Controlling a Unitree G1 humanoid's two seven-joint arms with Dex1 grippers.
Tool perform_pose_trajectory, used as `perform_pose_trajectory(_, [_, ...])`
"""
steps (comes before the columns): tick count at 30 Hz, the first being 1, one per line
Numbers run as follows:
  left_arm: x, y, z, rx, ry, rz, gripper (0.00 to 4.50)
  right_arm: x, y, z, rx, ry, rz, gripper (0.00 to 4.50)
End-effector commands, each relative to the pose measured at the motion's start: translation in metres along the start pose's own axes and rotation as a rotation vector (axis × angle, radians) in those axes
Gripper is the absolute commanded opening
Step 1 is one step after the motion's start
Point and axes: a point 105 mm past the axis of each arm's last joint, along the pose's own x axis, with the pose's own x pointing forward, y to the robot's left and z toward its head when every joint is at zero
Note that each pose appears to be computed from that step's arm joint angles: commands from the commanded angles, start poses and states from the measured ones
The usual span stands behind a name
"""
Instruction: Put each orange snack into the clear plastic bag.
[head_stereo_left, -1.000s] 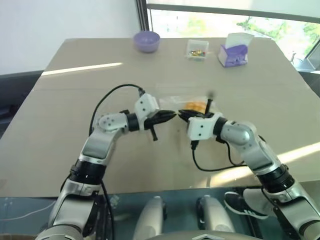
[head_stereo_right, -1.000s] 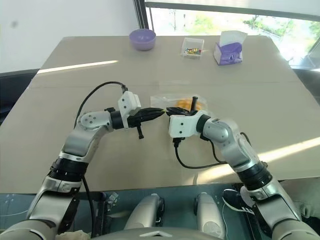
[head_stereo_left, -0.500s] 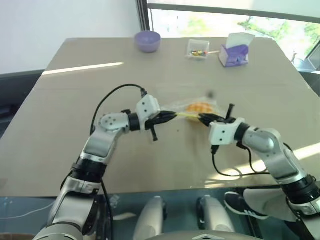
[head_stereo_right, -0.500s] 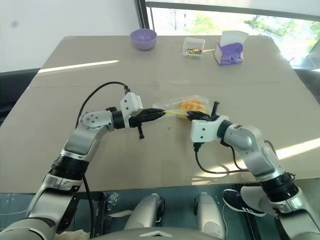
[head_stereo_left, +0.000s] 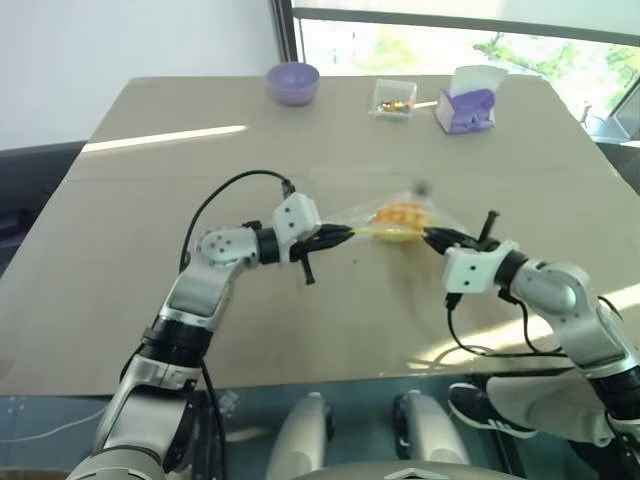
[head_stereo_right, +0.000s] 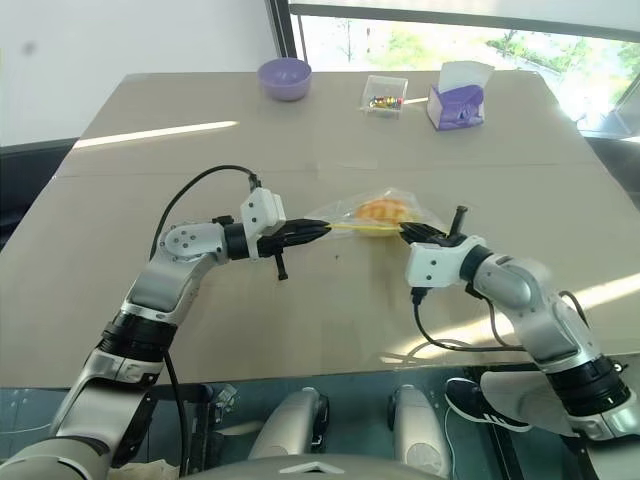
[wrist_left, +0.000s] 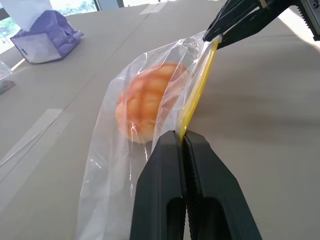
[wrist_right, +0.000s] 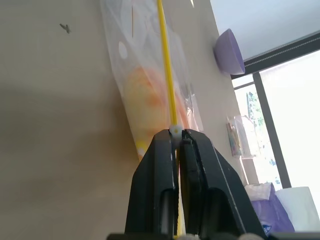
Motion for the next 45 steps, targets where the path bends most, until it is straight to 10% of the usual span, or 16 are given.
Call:
perform_pose_trajectory(1, [-0.03, 0.026, -0.006, 0.017, 0.053, 0.127, 0.0, -0.026, -0.022, -0.052, 0.008, 0.209, -0.082, 0.04])
perform_pose_trajectory(29, [-0.027, 0.027, -0.002, 0.025, 0.041, 0.136, 0.0, -0.03, -0.008, -0.055, 0.111, 0.207, -0.04, 0.04])
perform_pose_trajectory(33, [-0.024, 0.024, -0.001, 0.02, 0.032, 0.131, 0.0, -0.028, -0.006, -0.041, 0.17, 0.149, -0.044, 2.1])
perform_pose_trajectory(42, [-0.022, 0.022, -0.002, 0.013, 0.028, 0.128, 0.0, -0.03, 0.002, -0.004, 0.377, 0.004, 0.028, 2.1])
perform_pose_trajectory(45, [-0.022, 0.022, -0.002, 0.02, 0.03, 0.125, 0.0, -0.025, -0.001, 0.0, 0.405, -0.012, 0.006, 3.0])
